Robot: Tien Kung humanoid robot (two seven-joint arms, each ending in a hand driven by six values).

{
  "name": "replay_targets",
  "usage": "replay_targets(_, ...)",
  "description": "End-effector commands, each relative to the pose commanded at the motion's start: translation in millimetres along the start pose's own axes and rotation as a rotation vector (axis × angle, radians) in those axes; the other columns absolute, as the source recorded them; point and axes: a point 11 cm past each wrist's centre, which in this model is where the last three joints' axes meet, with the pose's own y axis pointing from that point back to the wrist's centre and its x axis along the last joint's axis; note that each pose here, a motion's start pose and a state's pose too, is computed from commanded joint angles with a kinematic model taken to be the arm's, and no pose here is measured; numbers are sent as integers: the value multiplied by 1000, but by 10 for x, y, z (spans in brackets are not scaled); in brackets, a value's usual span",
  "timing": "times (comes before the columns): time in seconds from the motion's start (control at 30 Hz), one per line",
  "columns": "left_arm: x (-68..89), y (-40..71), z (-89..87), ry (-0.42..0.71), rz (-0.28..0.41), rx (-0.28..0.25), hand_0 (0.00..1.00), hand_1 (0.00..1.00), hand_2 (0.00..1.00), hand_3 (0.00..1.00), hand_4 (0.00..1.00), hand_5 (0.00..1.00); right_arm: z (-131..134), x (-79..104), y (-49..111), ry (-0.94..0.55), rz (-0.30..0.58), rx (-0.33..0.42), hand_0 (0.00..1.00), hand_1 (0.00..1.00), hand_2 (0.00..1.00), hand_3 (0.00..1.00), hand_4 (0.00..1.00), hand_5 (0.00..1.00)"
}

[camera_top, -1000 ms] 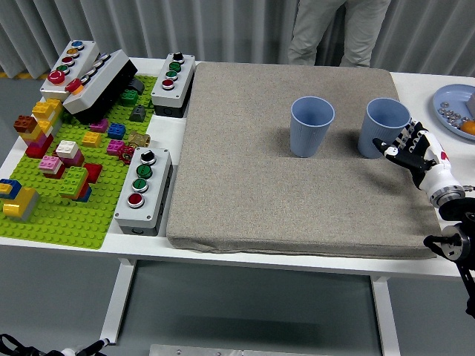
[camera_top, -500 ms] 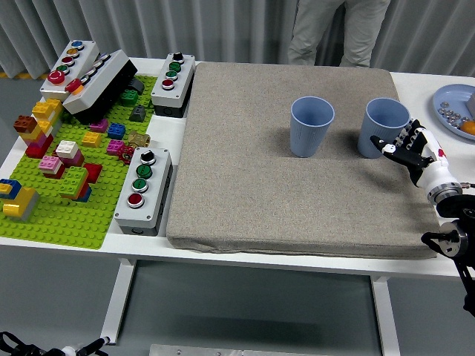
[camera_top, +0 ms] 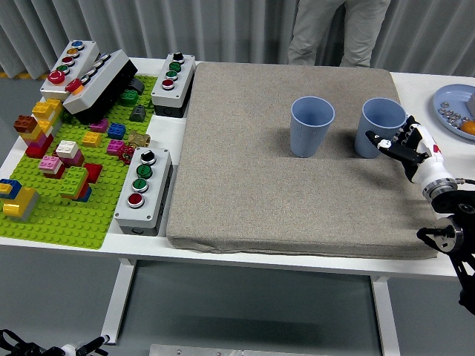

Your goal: Pick cup pour cup place

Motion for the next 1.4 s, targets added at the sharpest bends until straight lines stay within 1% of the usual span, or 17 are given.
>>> replay_targets(0.1,-1,0,-4,-1,0,1,837,843,875,778,585,998,8,-5,-1,0,3,-3,924,906,981,933,839,256)
replay_targets(0.13,-1,0,-5,-1,0,1,837,843,875,778,586,998,9,-7,-1,0,3,-3,898,848,868,829,834,249)
replay_targets(0.3,5,1,2,-2,1,1,837,843,875,778,586,998,17,12,-1,-7,19,-5,898,848,868,829,834,249)
replay_targets(0.33,5,1,3,-2,1,0,837,843,875,779,585,998,18,13,-1,-8,21,-6,823,727,631,682,812,224)
replay_targets(0.5,7,1,7,-2,1,0,837,843,875,779,585,998,12,20,-2,-12,29,-4,823,727,631,682,812,224)
replay_targets(0.53,7,1,7,-2,1,0,837,843,876,778,585,998,8,21,-1,-12,29,-2,786,649,535,607,746,151)
replay_targets(0.7,7,1,4,0,1,0,837,843,876,778,585,998,5,12,2,-11,29,0,786,649,535,607,746,151)
replay_targets(0.73,9,2,5,0,1,0,837,844,876,778,586,998,8,4,3,-12,29,0,775,641,523,600,720,123)
replay_targets(0.93,20,4,8,1,3,-1,837,844,876,778,586,998,-54,-14,-1,0,24,12,770,637,521,593,713,117)
replay_targets(1.0,25,5,7,2,4,-1,837,844,876,778,586,998,-105,-28,-3,11,18,25,770,637,521,593,713,117)
replay_targets(1.27,37,7,-7,7,7,1,838,844,876,778,585,998,-449,-76,-26,169,23,103,766,634,518,591,726,131)
replay_targets(1.33,39,8,-11,9,7,2,838,844,876,778,587,998,-535,-103,-32,196,21,121,762,636,519,592,715,121)
replay_targets(1.4,43,9,-20,10,8,4,838,844,876,778,587,998,-644,-177,-43,230,9,146,762,636,519,592,715,121)
